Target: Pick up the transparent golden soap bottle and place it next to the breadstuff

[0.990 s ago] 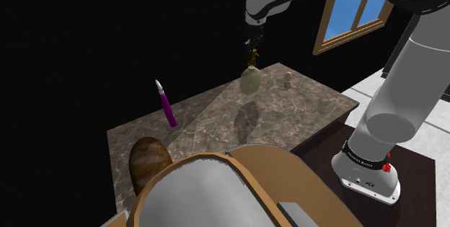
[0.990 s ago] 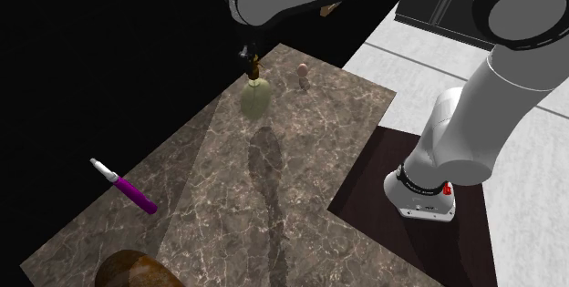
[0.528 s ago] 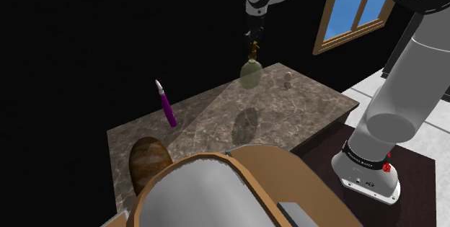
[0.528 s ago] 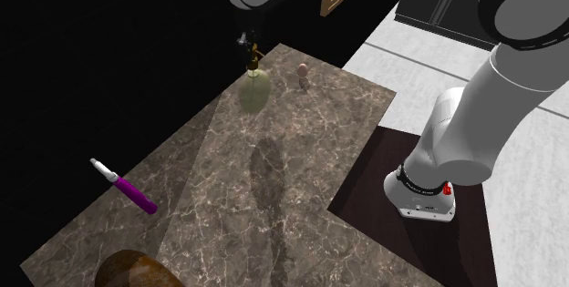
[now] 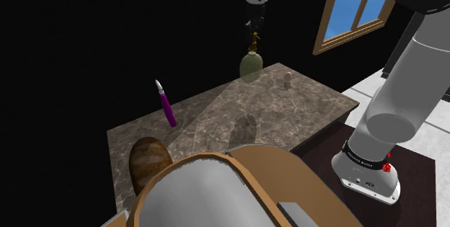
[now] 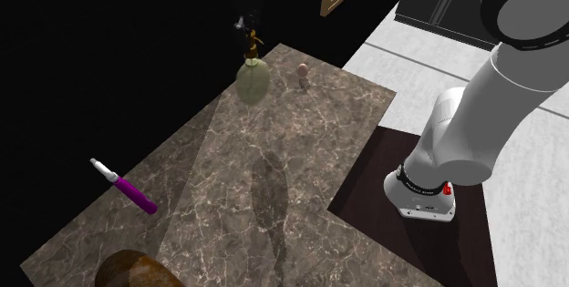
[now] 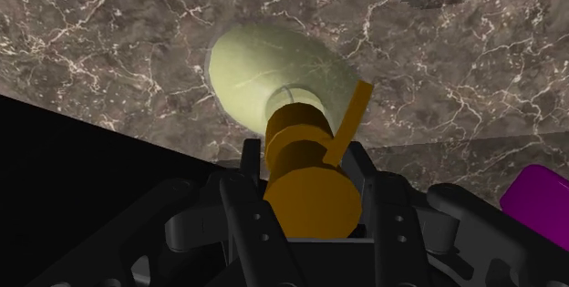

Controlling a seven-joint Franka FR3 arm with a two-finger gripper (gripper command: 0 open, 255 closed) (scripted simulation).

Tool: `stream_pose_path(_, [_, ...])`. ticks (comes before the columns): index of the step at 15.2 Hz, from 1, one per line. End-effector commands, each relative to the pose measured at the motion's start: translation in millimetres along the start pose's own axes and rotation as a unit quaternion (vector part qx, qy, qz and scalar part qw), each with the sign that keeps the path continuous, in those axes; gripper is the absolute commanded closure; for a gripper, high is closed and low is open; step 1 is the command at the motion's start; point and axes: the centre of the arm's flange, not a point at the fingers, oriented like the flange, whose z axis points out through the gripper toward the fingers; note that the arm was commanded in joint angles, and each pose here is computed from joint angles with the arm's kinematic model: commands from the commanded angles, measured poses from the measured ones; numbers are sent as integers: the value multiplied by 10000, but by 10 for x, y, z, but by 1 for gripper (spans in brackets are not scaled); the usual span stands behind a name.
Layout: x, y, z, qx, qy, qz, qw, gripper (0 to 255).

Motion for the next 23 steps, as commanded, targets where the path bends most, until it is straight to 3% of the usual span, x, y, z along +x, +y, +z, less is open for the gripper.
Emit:
stream_pose_path(1, [4, 1, -105, 0, 2, 0, 10000, 255])
stream_pose_path(23, [84, 6, -1264, 0, 2, 0, 10000, 255])
